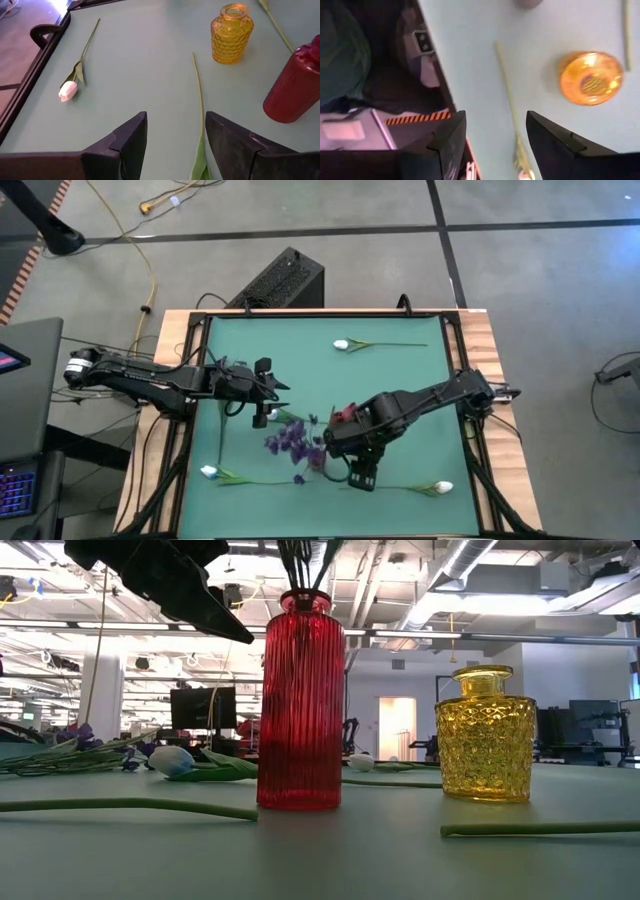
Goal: Sort flowers into vase by color
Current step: Put the red flower into the red flower vase
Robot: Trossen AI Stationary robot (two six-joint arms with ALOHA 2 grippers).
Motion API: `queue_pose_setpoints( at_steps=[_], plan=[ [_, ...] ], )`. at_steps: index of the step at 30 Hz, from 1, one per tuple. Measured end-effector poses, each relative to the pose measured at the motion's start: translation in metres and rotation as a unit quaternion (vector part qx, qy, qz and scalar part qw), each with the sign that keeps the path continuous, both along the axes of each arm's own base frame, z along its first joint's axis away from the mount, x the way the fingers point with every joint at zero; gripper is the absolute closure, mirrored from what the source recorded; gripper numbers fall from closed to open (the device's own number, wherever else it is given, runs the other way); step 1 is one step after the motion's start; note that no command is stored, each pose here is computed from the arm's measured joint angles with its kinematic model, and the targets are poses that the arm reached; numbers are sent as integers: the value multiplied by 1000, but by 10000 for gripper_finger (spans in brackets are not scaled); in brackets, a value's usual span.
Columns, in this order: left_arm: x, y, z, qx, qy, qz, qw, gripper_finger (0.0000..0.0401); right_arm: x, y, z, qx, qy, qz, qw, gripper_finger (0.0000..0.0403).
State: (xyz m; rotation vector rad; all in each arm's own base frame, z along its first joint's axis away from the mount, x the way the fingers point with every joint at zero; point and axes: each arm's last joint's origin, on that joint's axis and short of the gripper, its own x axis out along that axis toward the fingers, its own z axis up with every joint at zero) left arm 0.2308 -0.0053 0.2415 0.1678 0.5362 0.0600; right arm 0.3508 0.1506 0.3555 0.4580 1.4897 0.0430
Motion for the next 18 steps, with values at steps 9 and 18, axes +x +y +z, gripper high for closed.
queue_pose_setpoints(
  at_steps=[9, 18],
  plan=[
    [0, 0, 0, 17, 5, -9, 1000, 211, -15, 31, 1, 48, 27, 38, 998, 168],
    [-2, 0, -3, 7, 20, -2, 1000, 211, -35, 36, 20, 69, 41, -17, 997, 168]
  ],
)
